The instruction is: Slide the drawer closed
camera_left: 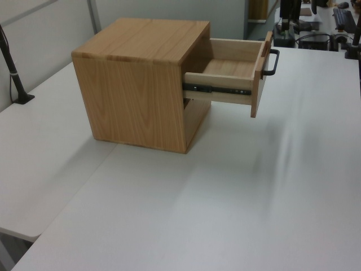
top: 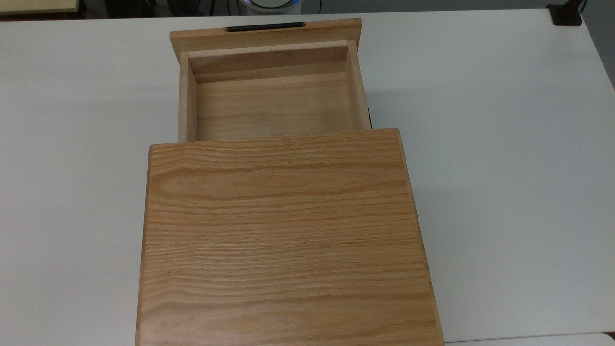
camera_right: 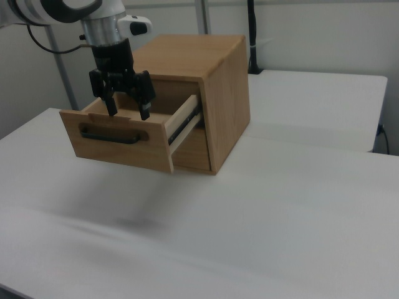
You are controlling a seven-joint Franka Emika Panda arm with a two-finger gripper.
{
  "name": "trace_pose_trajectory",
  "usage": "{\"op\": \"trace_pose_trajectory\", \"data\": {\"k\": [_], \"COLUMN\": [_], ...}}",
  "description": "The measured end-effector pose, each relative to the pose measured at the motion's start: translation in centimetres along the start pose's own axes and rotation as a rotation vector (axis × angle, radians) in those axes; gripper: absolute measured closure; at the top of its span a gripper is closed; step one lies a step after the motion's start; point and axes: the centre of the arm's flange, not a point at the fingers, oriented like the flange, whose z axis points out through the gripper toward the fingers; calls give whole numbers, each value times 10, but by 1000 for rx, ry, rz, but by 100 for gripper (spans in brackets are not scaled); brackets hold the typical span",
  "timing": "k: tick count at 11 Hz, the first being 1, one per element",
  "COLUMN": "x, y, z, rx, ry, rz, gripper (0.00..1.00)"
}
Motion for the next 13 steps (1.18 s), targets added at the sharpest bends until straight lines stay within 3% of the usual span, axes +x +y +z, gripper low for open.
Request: {"op": "trace_pose_trajectory", "data": {"k": [6,8,10,11,13], "x": [1,2,2,3,1], "y": [-1,-4,-13,-19,-40], "z": [3,5,10,13,25], "rx": [0,0,2,3,6], "ry": [-8,-14,-30,-40,-71], "rz": [-2,-22,-67,-101,-173], "gripper": [0,4,22,25,59]}}
